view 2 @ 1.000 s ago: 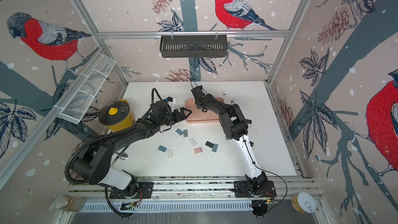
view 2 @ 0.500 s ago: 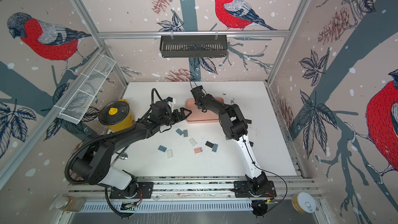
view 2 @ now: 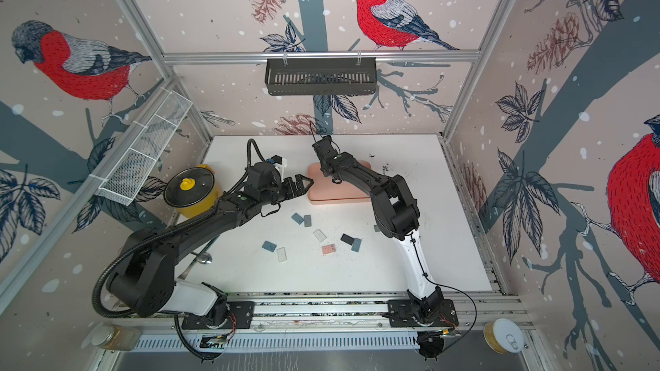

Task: Put the eraser in the storage box
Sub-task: Place the eraser in the storage box, then move the eraser to the center of the board.

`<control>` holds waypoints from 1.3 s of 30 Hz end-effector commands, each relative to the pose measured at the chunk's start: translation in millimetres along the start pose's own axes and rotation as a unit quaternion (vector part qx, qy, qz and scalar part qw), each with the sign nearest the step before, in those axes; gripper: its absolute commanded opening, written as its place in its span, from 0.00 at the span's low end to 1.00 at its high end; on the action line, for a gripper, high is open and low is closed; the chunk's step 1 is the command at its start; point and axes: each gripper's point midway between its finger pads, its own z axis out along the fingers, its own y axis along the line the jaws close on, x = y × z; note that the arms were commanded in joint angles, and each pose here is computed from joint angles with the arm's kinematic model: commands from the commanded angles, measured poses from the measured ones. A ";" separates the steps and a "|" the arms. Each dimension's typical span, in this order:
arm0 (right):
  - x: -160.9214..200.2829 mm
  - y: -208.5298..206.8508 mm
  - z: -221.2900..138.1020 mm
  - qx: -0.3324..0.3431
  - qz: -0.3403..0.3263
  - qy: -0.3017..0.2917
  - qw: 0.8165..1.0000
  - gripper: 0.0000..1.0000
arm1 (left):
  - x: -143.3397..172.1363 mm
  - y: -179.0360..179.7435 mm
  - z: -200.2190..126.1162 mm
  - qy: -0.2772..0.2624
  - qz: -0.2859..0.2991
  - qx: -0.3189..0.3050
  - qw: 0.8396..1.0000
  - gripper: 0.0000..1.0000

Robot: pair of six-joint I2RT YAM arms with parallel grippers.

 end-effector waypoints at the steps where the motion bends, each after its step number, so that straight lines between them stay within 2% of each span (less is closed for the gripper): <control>1: -5.7 2.3 -19.4 -0.023 0.024 -0.020 0.999 0.56 | -2.5 22.2 -11.4 0.001 0.020 -0.072 0.997 0.98; 6: -1.5 -6.6 -54.2 -0.046 0.038 -0.039 0.997 0.65 | -4.9 41.3 -30.7 -0.004 0.029 -0.142 0.989 0.98; 11: 7.9 -11.2 -87.7 -0.062 0.034 -0.057 0.996 0.84 | 8.3 74.4 -52.7 0.006 0.016 -0.228 0.974 0.98; 15: 23.9 -4.1 -108.0 -0.078 0.017 -0.063 0.995 0.99 | 32.6 103.6 -63.4 0.044 0.014 -0.290 0.956 0.98; 18: 36.8 1.7 -118.1 -0.086 0.004 -0.063 0.994 0.99 | 55.9 123.1 -69.4 0.073 -0.007 -0.322 0.944 0.98; 23: 55.1 10.6 -127.2 -0.094 -0.014 -0.055 0.994 0.99 | 96.4 134.7 -72.4 0.099 -0.072 -0.306 0.944 0.97; 30: 67.5 13.3 -133.3 -0.098 -0.018 -0.055 0.994 0.99 | 128.7 144.4 -80.7 0.092 -0.151 -0.289 0.941 0.97; 39: 73.0 12.8 -130.3 -0.098 -0.020 -0.057 0.993 0.99 | 160.3 147.0 -75.6 0.117 -0.211 -0.259 0.935 0.97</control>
